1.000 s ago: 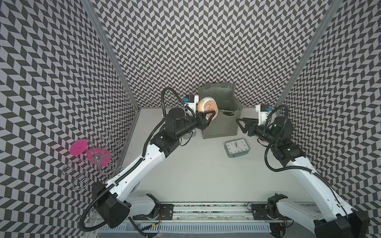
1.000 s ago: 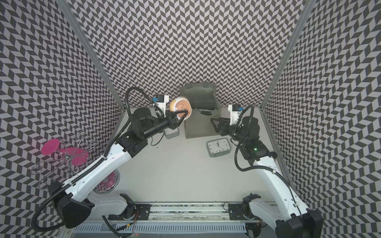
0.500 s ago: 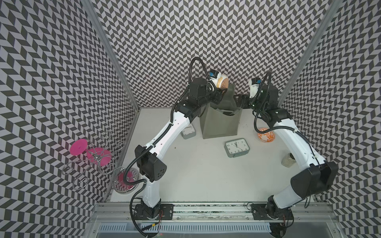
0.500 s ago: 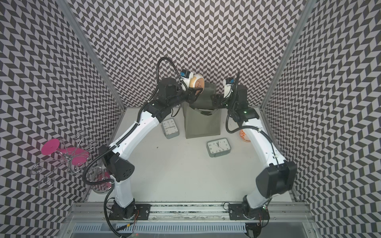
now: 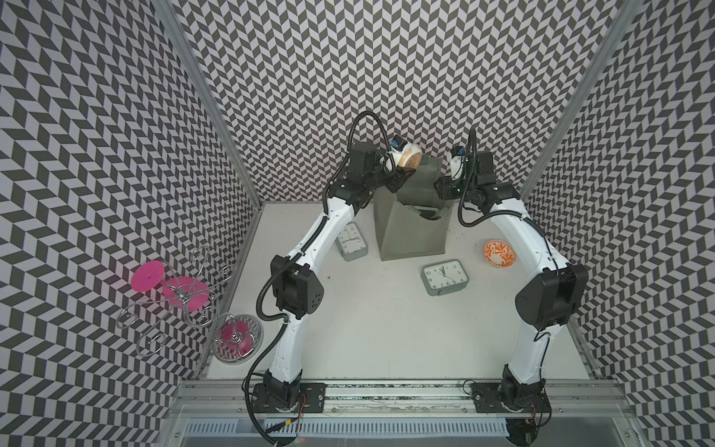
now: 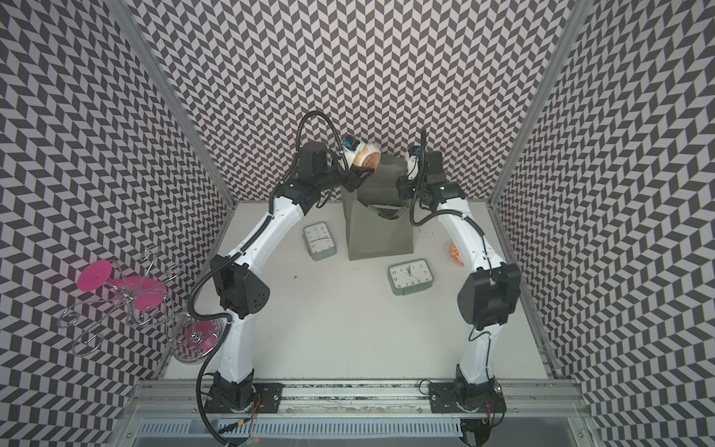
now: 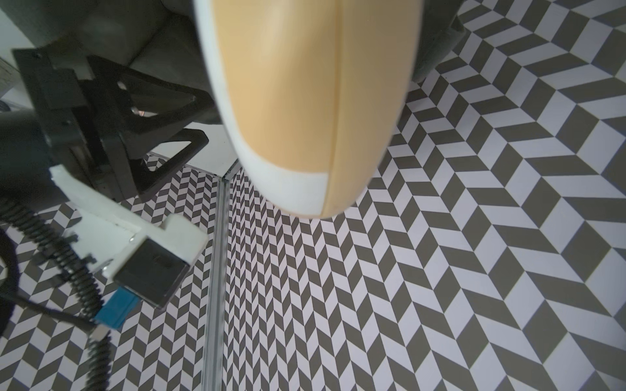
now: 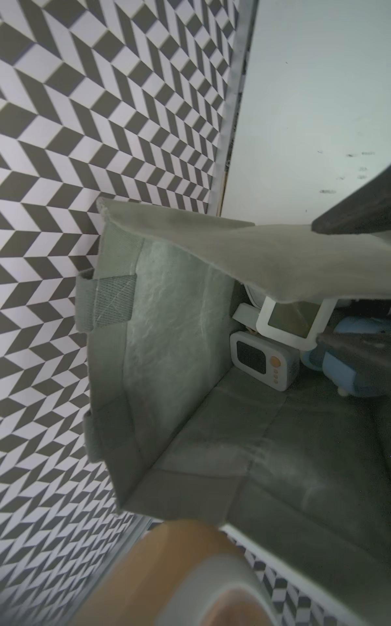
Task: Put the alarm clock into the canvas bag
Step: Place the alarm at the canvas bag.
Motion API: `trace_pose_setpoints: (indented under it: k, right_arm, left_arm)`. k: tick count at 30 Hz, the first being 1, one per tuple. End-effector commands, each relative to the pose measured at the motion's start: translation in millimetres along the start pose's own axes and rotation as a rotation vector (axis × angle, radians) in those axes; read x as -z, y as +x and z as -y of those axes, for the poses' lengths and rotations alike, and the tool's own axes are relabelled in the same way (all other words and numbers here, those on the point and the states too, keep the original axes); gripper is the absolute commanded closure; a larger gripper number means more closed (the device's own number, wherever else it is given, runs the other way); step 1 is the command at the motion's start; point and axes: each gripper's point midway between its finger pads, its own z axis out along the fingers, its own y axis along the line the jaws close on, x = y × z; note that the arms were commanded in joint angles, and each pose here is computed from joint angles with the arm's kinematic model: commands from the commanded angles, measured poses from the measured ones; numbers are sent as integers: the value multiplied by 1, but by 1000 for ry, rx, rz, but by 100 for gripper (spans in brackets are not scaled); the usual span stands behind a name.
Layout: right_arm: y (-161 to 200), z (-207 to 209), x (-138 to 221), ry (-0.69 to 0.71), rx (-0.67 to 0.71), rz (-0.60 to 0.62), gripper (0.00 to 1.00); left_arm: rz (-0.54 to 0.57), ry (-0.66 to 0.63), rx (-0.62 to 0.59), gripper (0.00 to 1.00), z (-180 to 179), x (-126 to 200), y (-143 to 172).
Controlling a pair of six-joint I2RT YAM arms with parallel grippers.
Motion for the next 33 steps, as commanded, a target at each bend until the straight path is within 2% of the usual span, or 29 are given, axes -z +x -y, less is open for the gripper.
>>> trace_pose_setpoints:
  k: [1,8,14,19,23,27,33]
  right_arm:
    - [-12,9,9,51,21,21,68]
    - [-17,13,24,87,17,42,100]
    - [-19,12,38,80,15,74,100]
    - [-20,7,45,52,2,103,100]
    - [-18,4,48,31,-5,117,100]
    - [-17,1,53,17,-6,131,100]
    - [-14,-1,59,5,-6,147,100]
  left_arm:
    - [76,83,-87,64,16,0,-21]
    - [64,149,-186,63,25,-15,2]
    - [2,240,-167,62,39,-28,38]
    - [-48,262,22,61,41,-38,60]
    - [-100,266,292,58,32,-47,82]
    - [-165,271,558,65,26,-54,104]
    - [-245,276,743,65,33,-57,127]
